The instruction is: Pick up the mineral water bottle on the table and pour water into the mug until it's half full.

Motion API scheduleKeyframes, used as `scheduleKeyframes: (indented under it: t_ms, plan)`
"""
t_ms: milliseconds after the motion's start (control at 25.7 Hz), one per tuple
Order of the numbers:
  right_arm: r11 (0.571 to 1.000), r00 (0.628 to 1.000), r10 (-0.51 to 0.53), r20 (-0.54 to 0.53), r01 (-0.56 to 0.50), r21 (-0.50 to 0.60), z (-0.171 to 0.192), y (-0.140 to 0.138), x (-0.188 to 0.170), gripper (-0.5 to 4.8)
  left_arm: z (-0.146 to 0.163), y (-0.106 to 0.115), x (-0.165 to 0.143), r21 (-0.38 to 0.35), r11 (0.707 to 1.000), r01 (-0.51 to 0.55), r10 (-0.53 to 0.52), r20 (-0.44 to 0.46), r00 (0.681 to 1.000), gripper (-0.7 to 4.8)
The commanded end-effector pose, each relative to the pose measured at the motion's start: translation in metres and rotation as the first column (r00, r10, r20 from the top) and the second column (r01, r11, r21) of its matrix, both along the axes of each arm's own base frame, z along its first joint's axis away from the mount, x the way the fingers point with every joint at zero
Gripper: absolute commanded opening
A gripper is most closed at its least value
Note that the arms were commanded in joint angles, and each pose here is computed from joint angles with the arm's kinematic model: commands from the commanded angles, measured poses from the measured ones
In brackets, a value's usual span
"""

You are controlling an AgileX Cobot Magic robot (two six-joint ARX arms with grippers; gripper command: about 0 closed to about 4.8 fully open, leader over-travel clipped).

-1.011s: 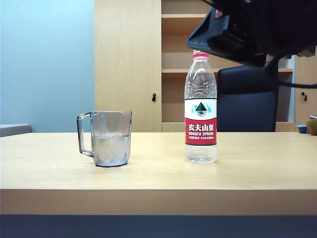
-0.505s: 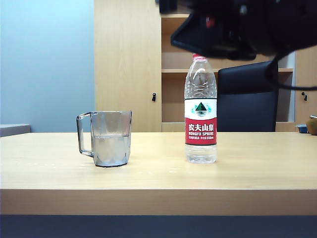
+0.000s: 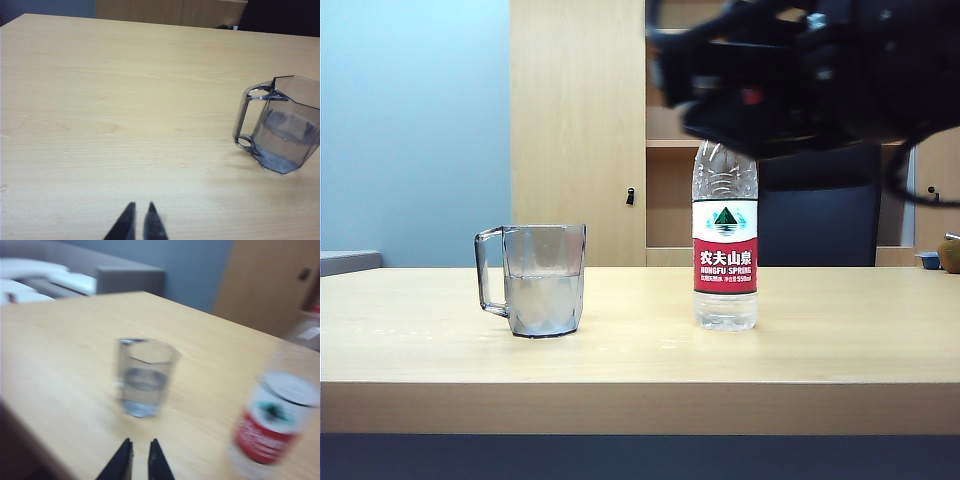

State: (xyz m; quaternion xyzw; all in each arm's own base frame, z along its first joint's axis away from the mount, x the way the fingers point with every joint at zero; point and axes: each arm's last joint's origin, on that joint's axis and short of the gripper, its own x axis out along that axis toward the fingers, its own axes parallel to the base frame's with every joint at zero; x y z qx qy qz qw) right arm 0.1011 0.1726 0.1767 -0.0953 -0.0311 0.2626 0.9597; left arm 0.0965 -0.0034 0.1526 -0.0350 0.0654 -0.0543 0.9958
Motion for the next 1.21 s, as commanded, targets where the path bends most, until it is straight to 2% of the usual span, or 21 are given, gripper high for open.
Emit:
scheduleKeyframes:
  t_ms: [39,117,194,272,428,467,544,661,894,1050,1205]
  plan:
    - [0.998,0.999,-0.02,-0.03,0.018,-0.058,0.005,-0.016,0.009,0.62,0.002,0.0,0.0,0.004,1.0,-0.002,0.002,0.011,1.0,0.26]
    - [0.996,0.997,0.053,-0.056,-0.056,-0.066,0.014,-0.04,0.019,0.62,0.002,0.0,0.0,0.004,1.0,-0.002,0.002,0.011,1.0,0.26]
    - [0.999,0.997,0.047,-0.063,-0.047,0.002,0.027,-0.075,0.027,0.62,0.002,0.0,0.0,0.004,1.0,-0.002,0.002,0.012,1.0,0.26]
    - [0.997,0.998,-0.058,-0.04,0.06,0.045,0.038,-0.109,0.024,0.62,0.002,0.0,0.0,0.004,1.0,-0.002,0.002,0.012,1.0,0.26]
    - [0.958,0.961,-0.276,-0.01,0.276,0.08,0.045,-0.143,0.014,0.62,0.002,0.0,0.0,0.004,1.0,-0.002,0.002,0.011,1.0,0.26]
    - [0.921,0.925,-0.38,0.003,0.379,0.087,0.046,-0.157,0.006,0.62,0.002,0.0,0.0,0.004,1.0,-0.002,0.002,0.011,1.0,0.26]
    - [0.87,0.873,-0.488,0.026,0.483,0.1,0.046,-0.17,-0.005,0.62,0.002,0.0,0.0,0.004,1.0,-0.001,0.001,0.011,1.0,0.26]
    - [0.837,0.839,-0.543,0.042,0.536,0.11,0.04,-0.176,-0.011,0.62,0.002,0.0,0.0,0.003,1.0,0.0,0.0,0.011,1.0,0.26]
    - [0.821,0.836,-0.542,-0.089,0.549,0.159,-0.008,-0.178,-0.005,0.62,0.002,0.0,0.0,0.003,1.0,0.0,0.0,0.011,1.0,0.26]
    - [0.82,0.806,-0.537,-0.249,0.568,0.068,-0.029,-0.177,-0.005,0.62,0.002,0.0,0.0,0.003,1.0,0.001,-0.001,0.011,1.0,0.26]
    - [0.82,0.804,-0.538,-0.254,0.569,0.065,-0.03,-0.177,-0.005,0.62,0.002,0.0,0.0,0.003,1.0,0.001,-0.001,0.011,1.0,0.26]
